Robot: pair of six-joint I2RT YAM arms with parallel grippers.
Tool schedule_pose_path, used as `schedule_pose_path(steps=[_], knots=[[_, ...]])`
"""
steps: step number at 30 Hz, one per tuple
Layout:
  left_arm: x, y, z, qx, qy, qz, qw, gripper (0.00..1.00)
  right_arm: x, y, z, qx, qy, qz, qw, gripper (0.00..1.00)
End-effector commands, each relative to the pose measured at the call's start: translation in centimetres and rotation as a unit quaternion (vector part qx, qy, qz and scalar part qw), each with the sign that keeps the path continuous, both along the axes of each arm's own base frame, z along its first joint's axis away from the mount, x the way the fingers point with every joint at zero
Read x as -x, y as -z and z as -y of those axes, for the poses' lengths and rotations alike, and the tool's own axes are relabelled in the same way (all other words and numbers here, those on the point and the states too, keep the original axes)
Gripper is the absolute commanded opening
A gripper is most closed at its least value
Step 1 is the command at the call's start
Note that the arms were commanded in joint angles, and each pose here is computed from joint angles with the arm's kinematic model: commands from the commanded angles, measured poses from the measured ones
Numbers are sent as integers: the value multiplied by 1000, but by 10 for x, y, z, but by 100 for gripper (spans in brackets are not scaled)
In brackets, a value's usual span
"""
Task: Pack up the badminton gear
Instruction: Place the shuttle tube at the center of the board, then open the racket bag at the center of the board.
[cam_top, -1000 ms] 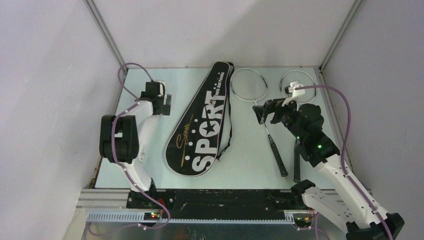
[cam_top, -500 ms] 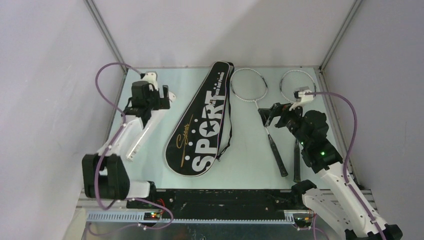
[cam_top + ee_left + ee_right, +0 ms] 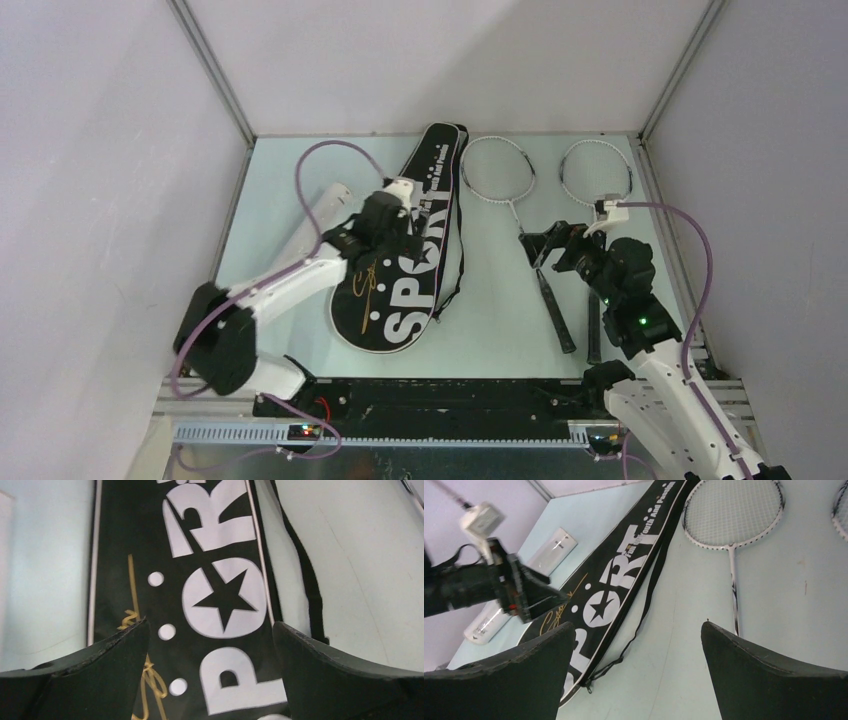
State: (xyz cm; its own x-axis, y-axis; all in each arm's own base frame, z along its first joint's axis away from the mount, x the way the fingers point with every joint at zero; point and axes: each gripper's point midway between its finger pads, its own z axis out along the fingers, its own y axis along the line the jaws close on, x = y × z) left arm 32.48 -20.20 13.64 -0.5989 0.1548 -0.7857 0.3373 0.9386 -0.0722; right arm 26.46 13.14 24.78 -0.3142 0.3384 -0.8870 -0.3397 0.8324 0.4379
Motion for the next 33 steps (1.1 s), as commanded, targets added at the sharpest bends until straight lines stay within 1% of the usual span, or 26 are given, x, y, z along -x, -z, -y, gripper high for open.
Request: schedule_pose_path(steps=[1, 4, 5, 6, 7, 8, 11, 15, 16, 18, 19, 20, 21, 22, 24, 25, 26, 27, 28, 29, 30, 31, 32, 33], knots=[[-23, 12, 32, -8, -59, -20, 998, 97, 11, 6, -4, -2, -23, -5, 1000, 99], [-25, 36, 56, -51, -49, -50, 996, 94, 15, 16, -1, 4, -18, -17, 1000, 99], [-28, 48, 60, -77, -53, -62, 994, 94, 15, 17, 2, 7, -11, -15, 1000, 99], [-25, 65, 66, -99, -46, -76, 991, 94, 16, 22, 3, 9, -8, -20, 1000, 99], [-25, 66, 70, -111, -43, -80, 990, 93, 15, 23, 6, 10, 0, -18, 1000, 99], [-20, 80, 71, -131, -38, -95, 986, 92, 15, 27, 8, 12, 4, -21, 1000, 99], [-15, 95, 77, -131, -44, -113, 984, 90, 14, 31, 13, 16, 20, -23, 999, 99], [-7, 115, 74, -130, -53, -136, 981, 78, 11, 37, 18, 24, 34, -31, 999, 99], [-6, 117, 75, -128, -51, -140, 981, 77, 11, 37, 19, 26, 36, -31, 999, 99], [-3, 121, 76, -124, -48, -145, 980, 69, 10, 40, 20, 29, 38, -35, 998, 99], [-2, 123, 75, -124, -49, -147, 980, 59, 10, 40, 20, 29, 38, -36, 998, 99], [-2, 124, 75, -122, -51, -148, 980, 54, 10, 40, 20, 29, 39, -36, 998, 99], [-2, 125, 74, -121, -52, -150, 980, 46, 10, 40, 21, 29, 40, -36, 998, 99], [-1, 127, 75, -119, -51, -154, 980, 41, 10, 39, 21, 29, 41, -35, 998, 99], [0, 129, 75, -116, -48, -157, 980, 16, 10, 39, 22, 29, 43, -34, 998, 99], [0, 126, 77, -110, -48, -155, 981, 4, 10, 39, 22, 29, 42, -35, 998, 99], [-1, 124, 78, -104, -45, -153, 982, 2, 10, 39, 21, 29, 41, -34, 998, 99], [-5, 112, 85, -80, -37, -141, 986, 1, 10, 39, 21, 28, 40, -35, 998, 99], [-3, 110, 85, -73, -31, -138, 987, 0, 10, 40, 20, 28, 37, -36, 998, 99], [-8, 88, 97, -31, -16, -115, 993, 0, 10, 39, 18, 27, 33, -35, 998, 100], [-4, 85, 96, -20, -7, -111, 994, 0, 10, 39, 15, 24, 24, -35, 999, 100], [-8, 54, 109, 31, 12, -77, 996, 0, 12, 38, 11, 20, 13, -35, 999, 99], [-2, 53, 107, 45, 19, -74, 996, 0, 12, 37, 9, 17, 8, -35, 999, 99], [-4, 18, 117, 96, 36, -37, 994, 0, 14, 37, 5, 12, -4, -36, 999, 99]])
